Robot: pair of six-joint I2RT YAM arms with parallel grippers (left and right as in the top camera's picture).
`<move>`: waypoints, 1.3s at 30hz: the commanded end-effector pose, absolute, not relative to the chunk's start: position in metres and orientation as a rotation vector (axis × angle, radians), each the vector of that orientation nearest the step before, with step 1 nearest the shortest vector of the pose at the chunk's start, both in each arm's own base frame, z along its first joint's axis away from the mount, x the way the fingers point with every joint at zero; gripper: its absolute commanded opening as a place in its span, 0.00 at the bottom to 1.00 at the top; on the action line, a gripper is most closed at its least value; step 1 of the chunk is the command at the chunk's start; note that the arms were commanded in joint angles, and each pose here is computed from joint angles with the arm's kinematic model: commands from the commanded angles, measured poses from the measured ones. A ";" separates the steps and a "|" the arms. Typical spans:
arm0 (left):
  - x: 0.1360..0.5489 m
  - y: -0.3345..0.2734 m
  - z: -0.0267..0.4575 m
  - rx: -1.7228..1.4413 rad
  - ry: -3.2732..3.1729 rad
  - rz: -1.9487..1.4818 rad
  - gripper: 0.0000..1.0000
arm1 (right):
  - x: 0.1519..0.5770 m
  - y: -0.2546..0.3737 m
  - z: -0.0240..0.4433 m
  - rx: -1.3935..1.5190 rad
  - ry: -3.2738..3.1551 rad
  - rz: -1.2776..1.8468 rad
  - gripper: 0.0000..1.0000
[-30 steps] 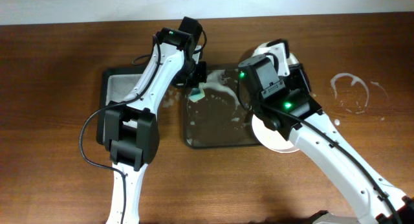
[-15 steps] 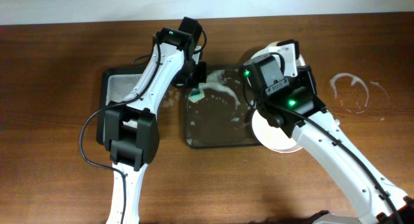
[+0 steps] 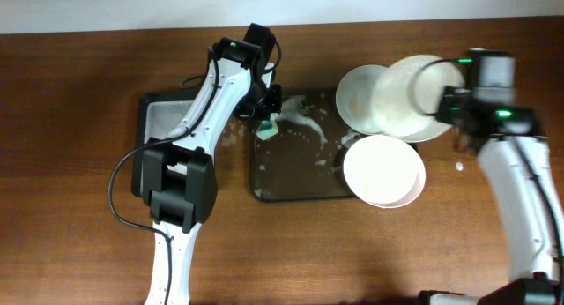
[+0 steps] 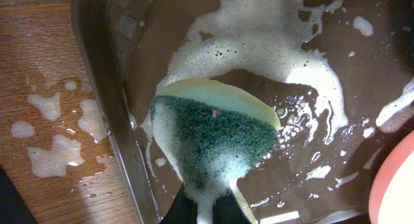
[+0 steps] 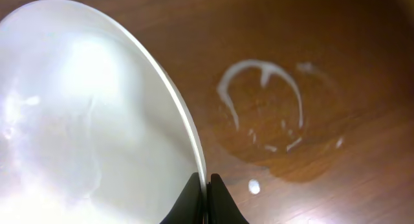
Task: Clean dirty plates on tray and stack at the side
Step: 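Carry the plate right and set it down beside the tray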
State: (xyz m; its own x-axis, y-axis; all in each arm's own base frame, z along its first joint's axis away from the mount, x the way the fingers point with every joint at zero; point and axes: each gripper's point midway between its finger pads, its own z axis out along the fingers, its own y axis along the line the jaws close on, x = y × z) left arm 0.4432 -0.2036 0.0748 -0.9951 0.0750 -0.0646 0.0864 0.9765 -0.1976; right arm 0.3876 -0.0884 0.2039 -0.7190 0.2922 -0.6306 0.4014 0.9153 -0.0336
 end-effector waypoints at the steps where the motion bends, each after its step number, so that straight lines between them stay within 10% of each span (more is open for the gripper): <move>1: 0.447 -0.204 0.078 0.123 3.053 -0.310 0.00 | 0.380 -0.124 0.210 0.772 2.333 0.093 0.04; 15: 0.447 -0.205 0.078 0.125 3.049 -0.312 0.00 | 0.332 -0.288 0.104 1.408 2.224 0.013 0.04; 34: 0.448 -0.205 0.078 0.125 3.047 -0.313 0.00 | 0.351 -0.289 0.066 1.390 2.266 0.027 0.06; 35: 0.448 -0.205 0.078 0.125 3.047 -0.314 0.00 | 0.353 -0.286 0.066 1.381 2.272 0.030 0.20; 39: 0.448 -0.206 0.078 0.127 3.047 -0.313 0.00 | 0.359 -0.278 0.066 1.355 2.290 0.028 0.22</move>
State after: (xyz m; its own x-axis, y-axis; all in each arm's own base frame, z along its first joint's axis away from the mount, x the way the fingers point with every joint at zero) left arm 0.4440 -0.2039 0.0749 -0.9949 0.0749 -0.0679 0.0871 0.9762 -0.1985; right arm 0.3493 -0.2847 0.0644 -0.3826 0.8401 -0.3846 0.8350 0.4926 0.2453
